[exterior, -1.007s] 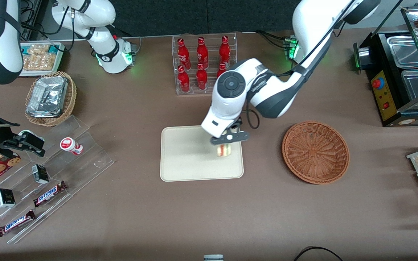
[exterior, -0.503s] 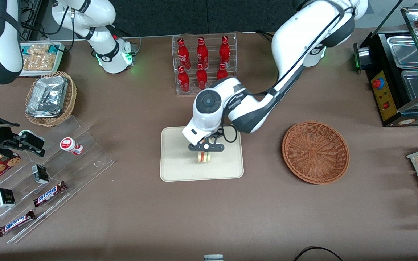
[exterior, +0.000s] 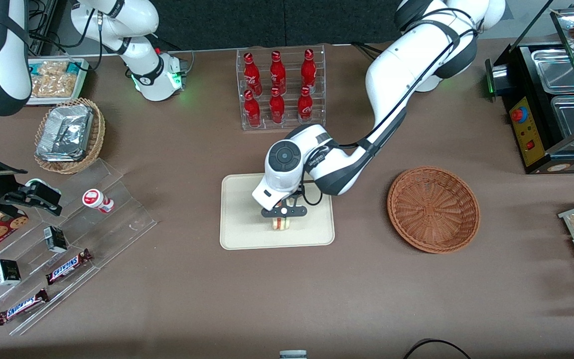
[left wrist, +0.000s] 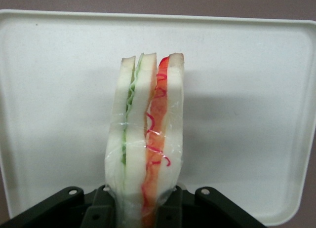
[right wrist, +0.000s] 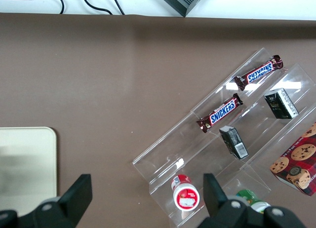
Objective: Place sandwich from basket to tray
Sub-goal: 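Lower the sandwich onto the tray and open the left gripper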
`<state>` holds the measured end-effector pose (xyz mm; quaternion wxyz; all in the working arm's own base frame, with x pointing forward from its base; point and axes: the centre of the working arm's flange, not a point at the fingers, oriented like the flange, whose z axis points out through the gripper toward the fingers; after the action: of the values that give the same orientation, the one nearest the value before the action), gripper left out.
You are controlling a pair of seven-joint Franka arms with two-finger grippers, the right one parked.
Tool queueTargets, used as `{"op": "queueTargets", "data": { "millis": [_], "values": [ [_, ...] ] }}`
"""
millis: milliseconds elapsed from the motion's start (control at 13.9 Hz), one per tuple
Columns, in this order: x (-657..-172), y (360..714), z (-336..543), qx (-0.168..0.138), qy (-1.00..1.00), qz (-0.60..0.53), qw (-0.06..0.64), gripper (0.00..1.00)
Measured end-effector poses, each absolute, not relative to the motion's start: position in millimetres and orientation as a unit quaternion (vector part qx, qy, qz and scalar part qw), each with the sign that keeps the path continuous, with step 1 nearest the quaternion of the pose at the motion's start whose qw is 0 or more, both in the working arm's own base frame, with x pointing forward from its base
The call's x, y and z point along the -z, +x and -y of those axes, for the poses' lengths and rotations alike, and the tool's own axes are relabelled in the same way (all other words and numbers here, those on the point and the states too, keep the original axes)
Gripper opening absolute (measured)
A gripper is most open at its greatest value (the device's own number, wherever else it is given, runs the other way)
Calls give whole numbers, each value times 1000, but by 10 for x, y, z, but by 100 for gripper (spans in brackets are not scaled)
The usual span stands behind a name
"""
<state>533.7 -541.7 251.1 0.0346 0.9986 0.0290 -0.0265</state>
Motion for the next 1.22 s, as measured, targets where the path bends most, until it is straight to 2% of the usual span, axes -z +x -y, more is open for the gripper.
{"op": "queueTargets", "data": {
  "millis": [503,575,1078,1222],
  "values": [
    [-2208,5227,5492,29,999,-32,20,23],
    [-2195,5230,5488,26,999,-30,17,29],
    [-2293,5350,5447,13,999,-37,21,97],
    [-2431,5493,5355,5,998,-49,25,100]
  ]
}}
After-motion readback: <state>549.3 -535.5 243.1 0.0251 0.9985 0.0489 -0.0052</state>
